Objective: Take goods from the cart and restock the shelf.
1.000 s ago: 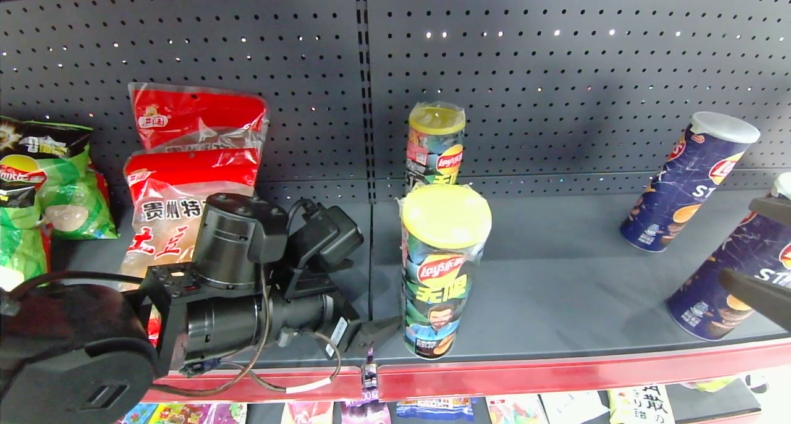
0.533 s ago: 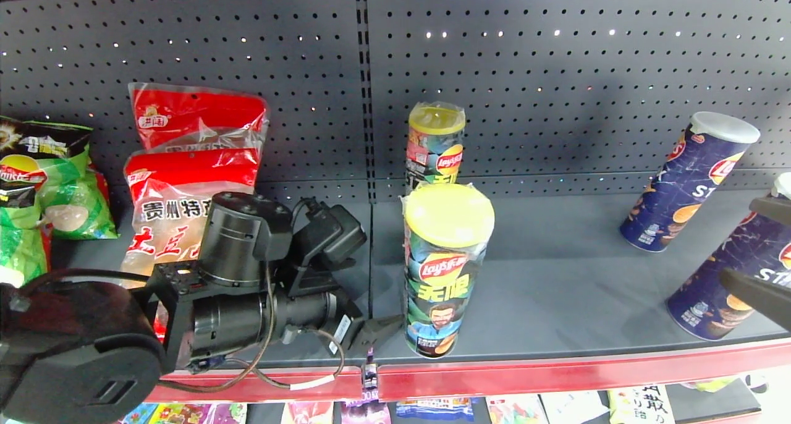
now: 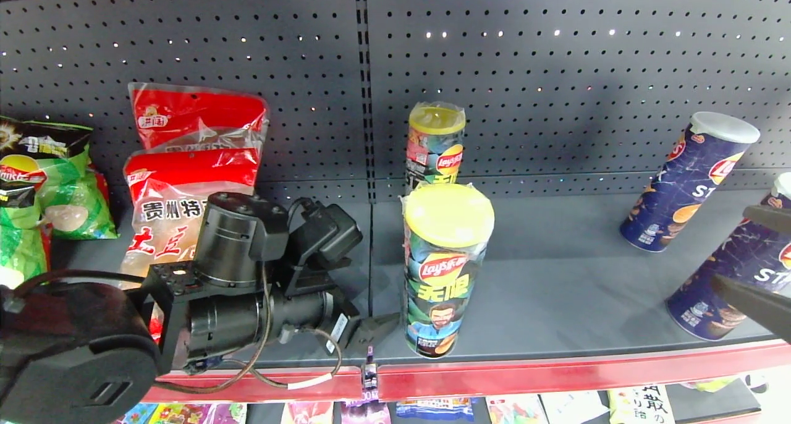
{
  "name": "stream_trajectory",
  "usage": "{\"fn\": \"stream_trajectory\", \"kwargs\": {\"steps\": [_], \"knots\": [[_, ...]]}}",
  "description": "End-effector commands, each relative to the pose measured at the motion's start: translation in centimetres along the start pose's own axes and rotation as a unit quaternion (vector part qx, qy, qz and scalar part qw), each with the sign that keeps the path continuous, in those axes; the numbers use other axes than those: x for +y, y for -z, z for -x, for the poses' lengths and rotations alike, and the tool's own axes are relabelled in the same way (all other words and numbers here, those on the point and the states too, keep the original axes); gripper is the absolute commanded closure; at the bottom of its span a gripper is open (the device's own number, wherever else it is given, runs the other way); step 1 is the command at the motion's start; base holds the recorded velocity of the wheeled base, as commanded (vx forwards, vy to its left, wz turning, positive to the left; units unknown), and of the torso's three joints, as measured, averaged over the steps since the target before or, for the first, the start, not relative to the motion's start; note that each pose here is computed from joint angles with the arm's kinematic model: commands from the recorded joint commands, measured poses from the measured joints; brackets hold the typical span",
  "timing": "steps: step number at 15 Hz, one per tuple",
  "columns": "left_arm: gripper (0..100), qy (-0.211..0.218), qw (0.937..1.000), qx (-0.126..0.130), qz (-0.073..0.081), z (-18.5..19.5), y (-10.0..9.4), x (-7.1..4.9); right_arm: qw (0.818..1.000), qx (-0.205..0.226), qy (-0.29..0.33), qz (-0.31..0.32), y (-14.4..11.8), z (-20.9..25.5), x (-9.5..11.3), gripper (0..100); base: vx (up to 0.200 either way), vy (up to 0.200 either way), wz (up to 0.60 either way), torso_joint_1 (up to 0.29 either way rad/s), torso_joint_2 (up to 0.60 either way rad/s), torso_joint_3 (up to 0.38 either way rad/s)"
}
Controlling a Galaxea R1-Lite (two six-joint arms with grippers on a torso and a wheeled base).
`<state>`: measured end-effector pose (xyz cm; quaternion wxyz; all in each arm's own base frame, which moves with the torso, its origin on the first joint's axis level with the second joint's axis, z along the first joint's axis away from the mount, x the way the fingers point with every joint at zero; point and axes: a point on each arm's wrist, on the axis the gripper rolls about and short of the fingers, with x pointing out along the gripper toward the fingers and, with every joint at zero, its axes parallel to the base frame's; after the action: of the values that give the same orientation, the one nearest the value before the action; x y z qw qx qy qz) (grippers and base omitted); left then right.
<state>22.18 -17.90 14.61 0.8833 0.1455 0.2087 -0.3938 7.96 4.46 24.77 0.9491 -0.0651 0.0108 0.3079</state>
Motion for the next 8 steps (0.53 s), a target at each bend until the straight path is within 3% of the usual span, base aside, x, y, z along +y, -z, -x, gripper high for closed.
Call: {"fn": "stream_trajectory", "kwargs": {"steps": [1,5,8], "knots": [[0,-0.020,0.9997,-0.015,0.006,1.5,-0.2,0.8,1.000,0.005,0.001,0.000,0.2,-0.1,0.0,0,0.000,0.000,0.00,0.000,0.00,0.000],[0,-0.092,0.9946,-0.044,0.023,7.8,1.0,1.8,0.999,0.019,0.026,0.001,0.9,-0.2,-0.4,0,0.000,0.000,0.00,0.000,0.00,0.000],[0,-0.188,0.9801,-0.049,0.042,13.8,2.8,1.6,0.998,0.032,0.050,0.019,2.3,0.8,-0.3,0,0.000,0.000,0.00,0.000,0.00,0.000]]}}
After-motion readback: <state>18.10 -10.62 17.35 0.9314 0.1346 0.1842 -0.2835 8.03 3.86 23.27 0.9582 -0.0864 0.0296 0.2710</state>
